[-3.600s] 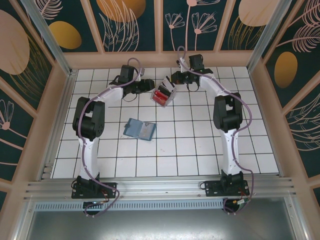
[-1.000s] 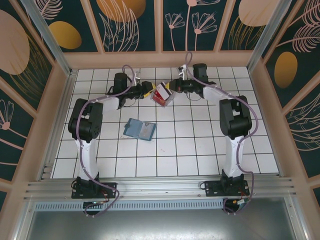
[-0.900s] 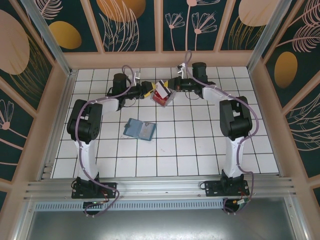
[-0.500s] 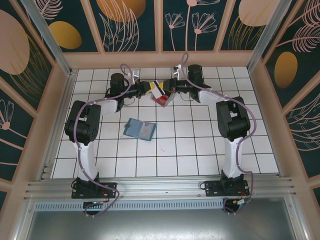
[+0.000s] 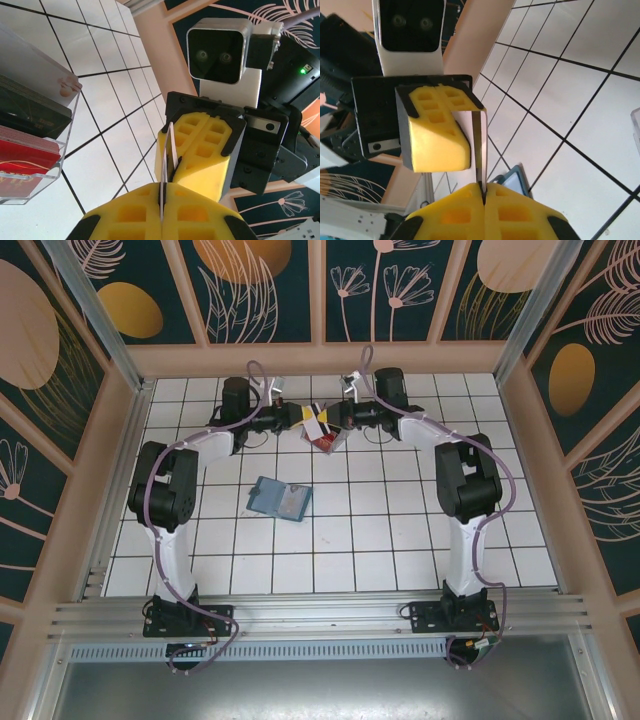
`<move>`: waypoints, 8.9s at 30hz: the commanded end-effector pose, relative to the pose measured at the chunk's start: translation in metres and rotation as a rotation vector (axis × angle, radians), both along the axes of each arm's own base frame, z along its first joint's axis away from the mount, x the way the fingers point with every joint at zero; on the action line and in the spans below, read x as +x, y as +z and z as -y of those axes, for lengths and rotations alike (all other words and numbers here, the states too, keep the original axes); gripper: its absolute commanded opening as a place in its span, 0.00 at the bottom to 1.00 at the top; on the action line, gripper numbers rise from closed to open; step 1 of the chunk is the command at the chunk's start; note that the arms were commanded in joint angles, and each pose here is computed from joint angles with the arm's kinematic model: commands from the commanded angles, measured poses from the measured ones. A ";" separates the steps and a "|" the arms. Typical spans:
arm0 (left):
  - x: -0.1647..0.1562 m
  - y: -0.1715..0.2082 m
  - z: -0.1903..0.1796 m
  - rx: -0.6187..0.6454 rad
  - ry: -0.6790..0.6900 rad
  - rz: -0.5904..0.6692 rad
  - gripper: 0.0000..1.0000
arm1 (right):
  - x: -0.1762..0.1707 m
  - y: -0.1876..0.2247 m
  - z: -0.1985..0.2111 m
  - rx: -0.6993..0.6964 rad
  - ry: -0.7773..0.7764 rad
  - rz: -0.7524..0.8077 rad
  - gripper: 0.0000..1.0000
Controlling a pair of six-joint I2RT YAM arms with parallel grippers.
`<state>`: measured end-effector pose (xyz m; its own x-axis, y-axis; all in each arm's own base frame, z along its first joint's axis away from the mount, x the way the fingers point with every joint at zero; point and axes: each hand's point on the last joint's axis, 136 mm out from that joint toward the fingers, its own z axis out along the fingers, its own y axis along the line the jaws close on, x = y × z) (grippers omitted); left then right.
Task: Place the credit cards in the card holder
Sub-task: Insert the card into the card holder, then flip over the card slot in the card holder, then pick up the credit card from the storage box.
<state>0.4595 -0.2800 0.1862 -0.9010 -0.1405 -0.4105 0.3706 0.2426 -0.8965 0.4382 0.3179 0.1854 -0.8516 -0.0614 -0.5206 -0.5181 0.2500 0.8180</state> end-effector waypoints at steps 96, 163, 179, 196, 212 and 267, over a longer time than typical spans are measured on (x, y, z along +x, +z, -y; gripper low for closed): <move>-0.164 -0.181 -0.130 0.683 0.392 -0.395 0.09 | -0.153 -0.173 -0.111 -0.382 -0.126 -0.290 0.00; -0.114 -0.185 -0.047 0.638 0.222 -0.356 0.00 | -0.118 -0.143 -0.037 -0.440 -0.118 -0.198 0.42; -0.112 -0.170 -0.048 0.632 0.235 -0.331 0.00 | -0.121 -0.099 -0.049 -0.291 -0.084 -0.183 0.42; -0.108 -0.139 -0.049 0.609 0.263 -0.286 0.00 | -0.119 -0.091 -0.064 -0.117 -0.027 -0.241 0.42; -0.119 -0.123 -0.074 0.687 0.352 -0.267 0.08 | -0.123 -0.099 -0.096 -0.152 0.045 -0.224 0.42; 0.024 -0.078 -0.076 0.575 0.420 -0.100 0.44 | 0.078 -0.046 0.060 -0.763 -0.462 0.298 0.60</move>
